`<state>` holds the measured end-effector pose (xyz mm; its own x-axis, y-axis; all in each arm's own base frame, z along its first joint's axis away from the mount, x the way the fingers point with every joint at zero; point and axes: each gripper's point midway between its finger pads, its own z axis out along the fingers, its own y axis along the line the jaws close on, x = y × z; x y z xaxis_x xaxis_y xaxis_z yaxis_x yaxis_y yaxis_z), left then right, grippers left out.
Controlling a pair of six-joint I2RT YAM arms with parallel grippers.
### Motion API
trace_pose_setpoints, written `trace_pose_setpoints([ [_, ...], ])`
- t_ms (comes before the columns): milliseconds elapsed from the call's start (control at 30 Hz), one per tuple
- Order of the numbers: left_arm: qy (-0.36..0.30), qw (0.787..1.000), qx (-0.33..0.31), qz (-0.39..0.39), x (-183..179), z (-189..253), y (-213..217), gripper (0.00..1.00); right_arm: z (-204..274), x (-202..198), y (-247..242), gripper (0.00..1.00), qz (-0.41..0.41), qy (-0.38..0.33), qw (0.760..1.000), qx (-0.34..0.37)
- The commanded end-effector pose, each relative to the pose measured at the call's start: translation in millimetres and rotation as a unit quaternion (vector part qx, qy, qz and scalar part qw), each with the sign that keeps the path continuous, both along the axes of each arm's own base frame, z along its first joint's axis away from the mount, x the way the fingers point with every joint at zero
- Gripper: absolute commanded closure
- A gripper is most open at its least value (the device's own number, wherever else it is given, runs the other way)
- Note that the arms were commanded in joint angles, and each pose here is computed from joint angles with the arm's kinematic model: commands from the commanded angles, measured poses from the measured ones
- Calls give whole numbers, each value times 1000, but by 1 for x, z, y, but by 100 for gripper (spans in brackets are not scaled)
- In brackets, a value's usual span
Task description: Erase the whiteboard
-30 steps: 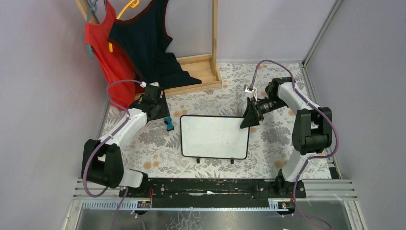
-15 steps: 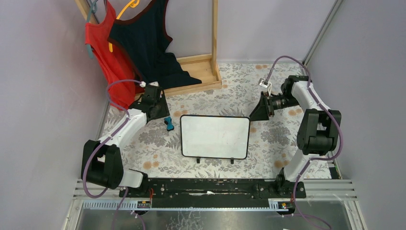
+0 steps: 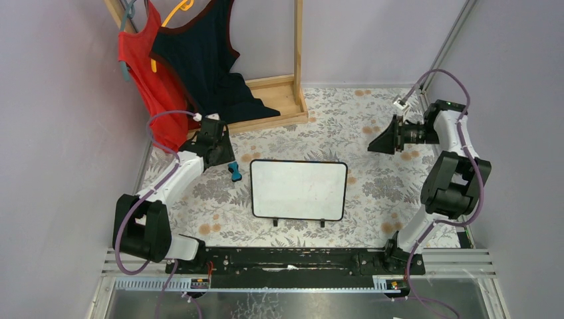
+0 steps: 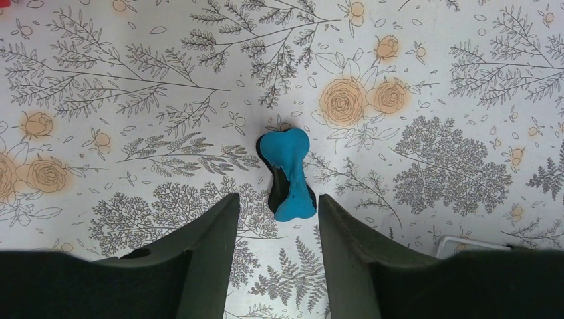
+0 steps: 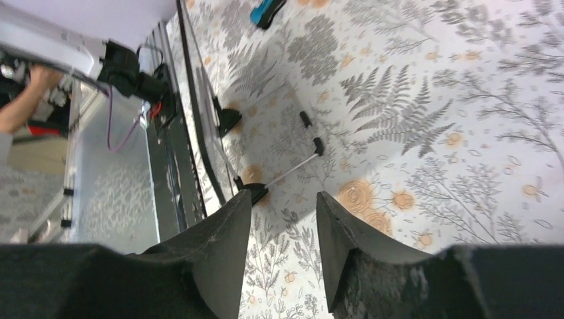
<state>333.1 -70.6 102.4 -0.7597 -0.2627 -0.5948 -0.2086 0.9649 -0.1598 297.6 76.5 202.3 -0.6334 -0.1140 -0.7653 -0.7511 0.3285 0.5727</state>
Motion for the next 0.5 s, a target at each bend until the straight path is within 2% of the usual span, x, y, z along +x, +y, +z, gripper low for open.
trace_pose_setpoints([
  [0,-41,999,1,17,10,12,2,54,6,33,-24,55,-59,15,997,42],
  [67,-46,999,-3,16,10,12,1,54,-9,48,-37,55,-93,38,994,39],
  [133,-55,998,-8,17,12,15,0,54,-37,65,-53,55,-151,48,987,-20],
  [167,-61,998,-9,16,12,17,0,54,-62,66,-61,53,-209,72,974,-55],
  [200,-68,997,-11,18,13,20,0,54,-68,79,-81,50,-281,39,953,-104],
  [267,-78,997,-10,22,14,23,1,54,-65,89,-112,47,-396,-18,904,-159],
  [333,-87,996,-9,25,15,26,2,54,-68,88,-128,45,-449,-29,874,-181],
  [467,-101,994,-7,34,17,30,4,54,-79,84,-146,44,-500,-55,840,-204],
])
